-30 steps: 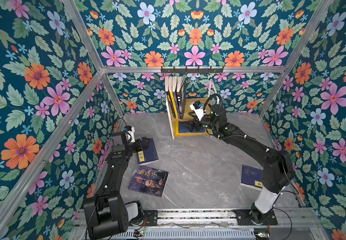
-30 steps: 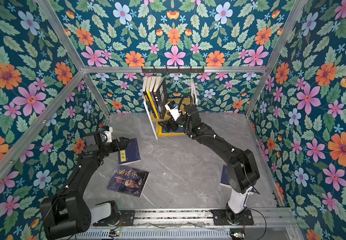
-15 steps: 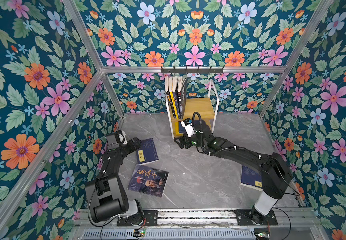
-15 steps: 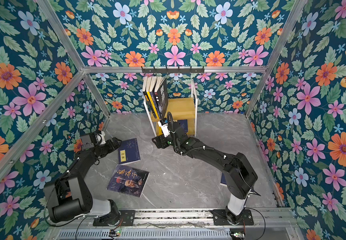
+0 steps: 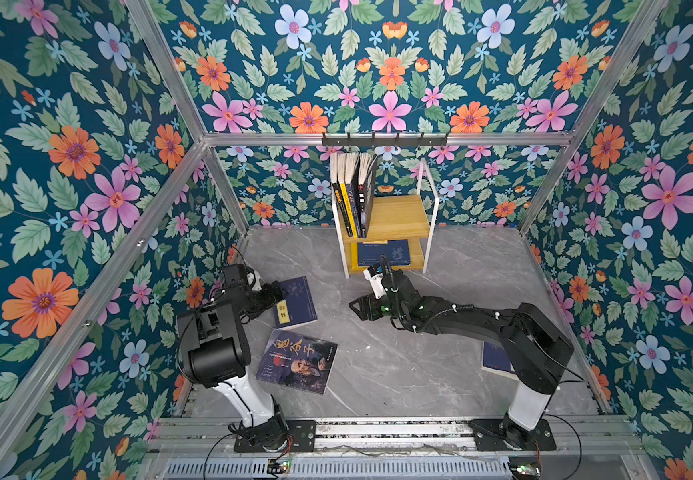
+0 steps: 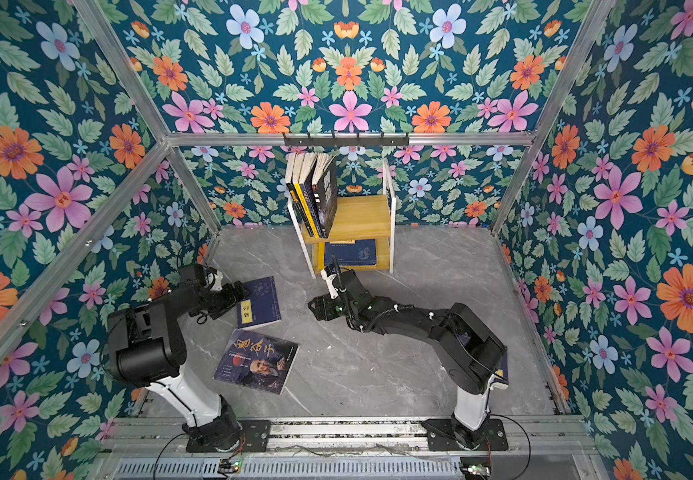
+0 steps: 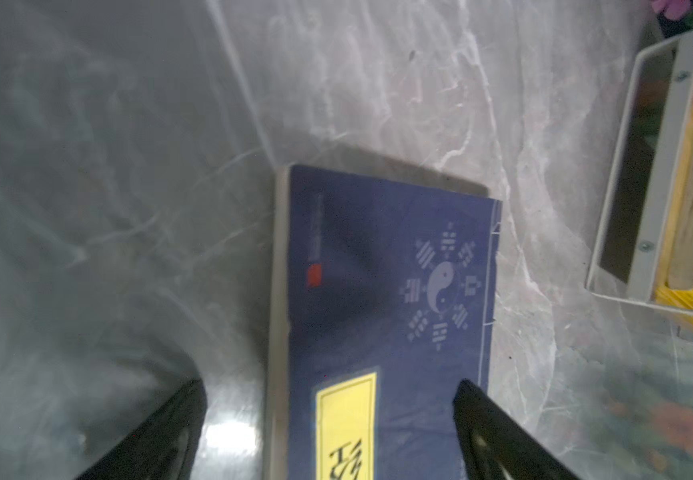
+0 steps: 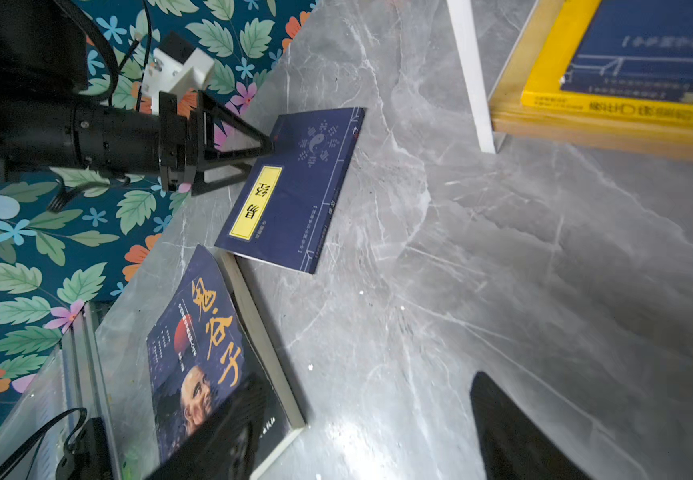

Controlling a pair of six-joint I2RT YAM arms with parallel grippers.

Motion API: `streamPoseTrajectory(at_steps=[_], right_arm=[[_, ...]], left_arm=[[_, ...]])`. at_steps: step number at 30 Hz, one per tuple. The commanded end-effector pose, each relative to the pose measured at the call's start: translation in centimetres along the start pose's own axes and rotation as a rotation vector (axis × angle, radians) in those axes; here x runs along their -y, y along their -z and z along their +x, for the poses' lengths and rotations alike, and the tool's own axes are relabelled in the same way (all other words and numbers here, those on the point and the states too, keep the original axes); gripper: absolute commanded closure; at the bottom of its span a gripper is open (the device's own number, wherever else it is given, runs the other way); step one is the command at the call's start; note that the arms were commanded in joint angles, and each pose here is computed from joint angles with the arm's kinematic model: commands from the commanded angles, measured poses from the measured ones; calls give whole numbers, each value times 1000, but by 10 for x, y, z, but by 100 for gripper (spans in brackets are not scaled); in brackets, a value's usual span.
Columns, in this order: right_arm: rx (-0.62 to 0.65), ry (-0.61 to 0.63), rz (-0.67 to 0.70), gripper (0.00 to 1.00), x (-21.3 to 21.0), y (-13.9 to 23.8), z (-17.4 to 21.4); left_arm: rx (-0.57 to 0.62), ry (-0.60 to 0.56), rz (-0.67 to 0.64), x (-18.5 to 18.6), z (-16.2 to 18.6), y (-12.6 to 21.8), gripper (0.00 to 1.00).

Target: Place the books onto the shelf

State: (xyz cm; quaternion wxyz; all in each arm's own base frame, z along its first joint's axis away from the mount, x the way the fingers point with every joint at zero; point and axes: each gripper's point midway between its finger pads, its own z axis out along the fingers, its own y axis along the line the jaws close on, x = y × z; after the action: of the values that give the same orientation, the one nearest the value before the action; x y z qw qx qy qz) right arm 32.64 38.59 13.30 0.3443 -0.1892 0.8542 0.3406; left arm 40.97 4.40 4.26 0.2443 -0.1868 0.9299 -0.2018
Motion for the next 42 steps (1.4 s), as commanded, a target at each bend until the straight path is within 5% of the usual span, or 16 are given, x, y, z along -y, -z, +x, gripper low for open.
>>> streamPoseTrajectory(at_steps=[1,14,23,28,32,42], right_arm=[[52,31,5,22,0,15,-4],[34,104,164,20,39,82,42],[5,157,170,20,40,91,49],[-6,144,149,21,34,75,41],[-25,114,136,24,29,45,29],[-130,71,160,29,32,-46,25]], left_arm=[[-95,-15,20,2,16,-17,5],[-259,-300,104,82,74,-43,9],[-306,-454,205,141,109,-31,6],[-177,-489,135,131,84,-4,2],[-94,-340,94,105,70,12,1],[-52,-274,128,93,76,20,2]])
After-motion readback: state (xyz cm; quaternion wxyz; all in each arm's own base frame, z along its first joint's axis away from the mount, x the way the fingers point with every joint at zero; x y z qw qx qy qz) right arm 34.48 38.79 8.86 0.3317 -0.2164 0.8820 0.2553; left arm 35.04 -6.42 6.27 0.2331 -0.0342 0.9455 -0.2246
